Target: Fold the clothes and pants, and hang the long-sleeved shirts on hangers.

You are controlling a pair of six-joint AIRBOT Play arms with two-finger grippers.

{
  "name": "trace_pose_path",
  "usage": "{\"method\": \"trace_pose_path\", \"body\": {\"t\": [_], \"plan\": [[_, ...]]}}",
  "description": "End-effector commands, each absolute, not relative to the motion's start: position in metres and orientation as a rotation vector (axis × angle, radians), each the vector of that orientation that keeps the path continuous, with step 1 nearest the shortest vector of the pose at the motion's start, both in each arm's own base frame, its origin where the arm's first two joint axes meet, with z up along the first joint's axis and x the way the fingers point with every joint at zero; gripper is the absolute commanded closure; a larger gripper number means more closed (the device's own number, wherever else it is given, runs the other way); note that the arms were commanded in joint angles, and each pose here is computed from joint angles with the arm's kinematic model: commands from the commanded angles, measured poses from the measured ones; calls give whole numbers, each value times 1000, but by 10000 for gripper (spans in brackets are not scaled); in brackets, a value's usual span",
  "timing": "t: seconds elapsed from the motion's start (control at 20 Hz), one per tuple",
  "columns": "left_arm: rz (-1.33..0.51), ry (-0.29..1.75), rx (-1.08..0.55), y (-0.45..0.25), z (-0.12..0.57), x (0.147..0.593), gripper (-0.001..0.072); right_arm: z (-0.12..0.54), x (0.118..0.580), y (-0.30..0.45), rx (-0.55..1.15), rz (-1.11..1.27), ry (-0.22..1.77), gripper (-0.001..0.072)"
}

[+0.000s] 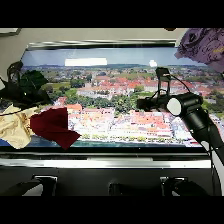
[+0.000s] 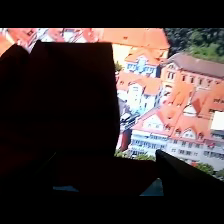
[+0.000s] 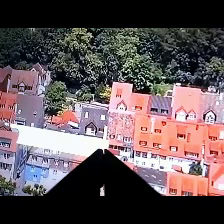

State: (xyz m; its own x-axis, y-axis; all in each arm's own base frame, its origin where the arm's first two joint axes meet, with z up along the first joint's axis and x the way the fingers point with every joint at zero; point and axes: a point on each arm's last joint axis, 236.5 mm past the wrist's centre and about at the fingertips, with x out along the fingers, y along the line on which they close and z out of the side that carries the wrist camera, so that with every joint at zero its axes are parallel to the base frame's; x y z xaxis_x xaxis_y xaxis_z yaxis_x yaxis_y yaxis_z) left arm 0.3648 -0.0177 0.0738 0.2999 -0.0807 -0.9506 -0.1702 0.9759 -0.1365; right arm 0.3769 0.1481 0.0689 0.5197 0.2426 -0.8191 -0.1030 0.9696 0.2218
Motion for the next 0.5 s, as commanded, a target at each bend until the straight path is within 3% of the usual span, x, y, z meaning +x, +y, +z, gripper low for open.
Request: {"method": "trace_pose_path", "body": {"t": [0.0,0.45], "plan": [[170,1293,-236,14,33,341,-13,68,376,148,151,208,1010,684],[247,1373,-310,16,-41,319,-13,68,375,148,151,208,1012,684]]}}
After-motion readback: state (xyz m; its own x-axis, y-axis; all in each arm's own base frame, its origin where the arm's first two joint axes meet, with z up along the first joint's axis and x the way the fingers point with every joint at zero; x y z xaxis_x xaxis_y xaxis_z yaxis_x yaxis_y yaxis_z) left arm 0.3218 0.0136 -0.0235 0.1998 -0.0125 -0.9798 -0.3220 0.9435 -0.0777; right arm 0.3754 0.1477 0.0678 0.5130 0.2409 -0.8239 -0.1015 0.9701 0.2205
